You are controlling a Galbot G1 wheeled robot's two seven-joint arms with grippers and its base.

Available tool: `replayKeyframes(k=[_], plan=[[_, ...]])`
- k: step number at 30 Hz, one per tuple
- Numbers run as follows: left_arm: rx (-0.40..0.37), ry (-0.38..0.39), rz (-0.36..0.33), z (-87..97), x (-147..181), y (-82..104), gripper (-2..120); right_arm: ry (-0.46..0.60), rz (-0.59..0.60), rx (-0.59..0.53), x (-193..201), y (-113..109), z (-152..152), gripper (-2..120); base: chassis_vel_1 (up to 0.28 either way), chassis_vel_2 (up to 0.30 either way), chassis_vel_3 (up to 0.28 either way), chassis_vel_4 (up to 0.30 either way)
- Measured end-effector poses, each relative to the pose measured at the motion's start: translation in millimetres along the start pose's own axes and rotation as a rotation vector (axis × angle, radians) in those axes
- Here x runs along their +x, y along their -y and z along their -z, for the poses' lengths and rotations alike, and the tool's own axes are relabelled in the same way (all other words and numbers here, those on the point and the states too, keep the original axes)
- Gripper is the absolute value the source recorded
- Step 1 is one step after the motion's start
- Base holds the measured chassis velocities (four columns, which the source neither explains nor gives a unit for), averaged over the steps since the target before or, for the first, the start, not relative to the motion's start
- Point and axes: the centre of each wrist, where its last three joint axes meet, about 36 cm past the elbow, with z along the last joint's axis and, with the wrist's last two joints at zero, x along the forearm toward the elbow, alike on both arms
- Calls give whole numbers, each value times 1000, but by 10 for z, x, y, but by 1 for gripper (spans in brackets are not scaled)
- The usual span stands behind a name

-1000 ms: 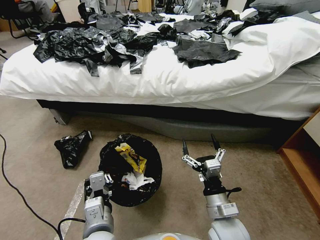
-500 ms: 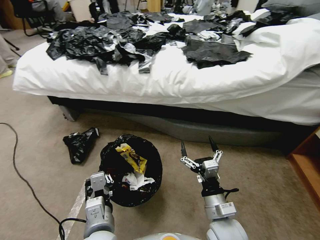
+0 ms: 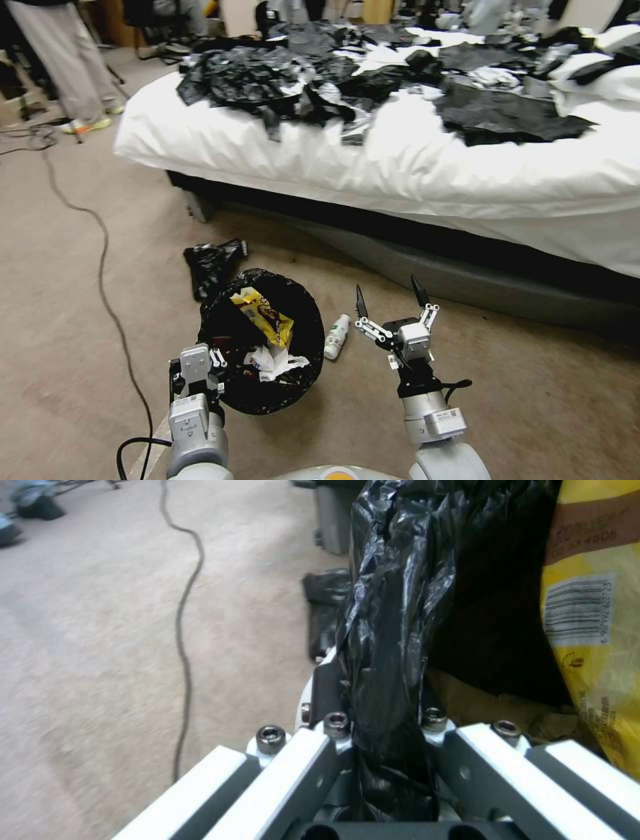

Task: Pick up the trash bin, then pick up the garbage from the floor and place it into the trash bin.

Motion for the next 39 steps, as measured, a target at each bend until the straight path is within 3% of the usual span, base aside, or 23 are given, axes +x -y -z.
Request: replayKeyframes(k=[22, 26, 28, 30, 31, 32, 33, 36, 39], plan=[[6, 19, -2, 17, 11, -4, 1, -16, -10, 17, -19, -3, 15, 100, 47, 47, 52, 52], [4, 18, -6, 8, 22, 2, 1, -124, -47, -6, -112, 15, 31, 100, 0, 0, 0, 0], [3, 21, -8, 17, 27, 1, 1, -253, -68, 17, -222, 90, -20, 100, 0, 0, 0, 0], [3, 22, -8, 19, 26, 0, 1, -289, -77, 13, -250, 98, -47, 100, 0, 0, 0, 0], [3, 24, -7, 24, 22, 0, 1, -405, -94, -6, -334, 115, -153, 100, 0, 0, 0, 0], [3, 24, -7, 25, 21, 1, 1, -454, -97, -14, -364, 122, -207, 100, 0, 0, 0, 0], [3, 24, -7, 25, 21, 1, 1, -454, -97, -14, -364, 122, -207, 100, 0, 0, 0, 0], [3, 22, -6, 14, 9, 9, 1, -633, -89, -47, -482, 129, -494, 100, 0, 0, 0, 0], [0, 16, -6, -8, -9, 17, 1, -713, -86, -68, -546, 133, -663, 100, 0, 0, 0, 0]])
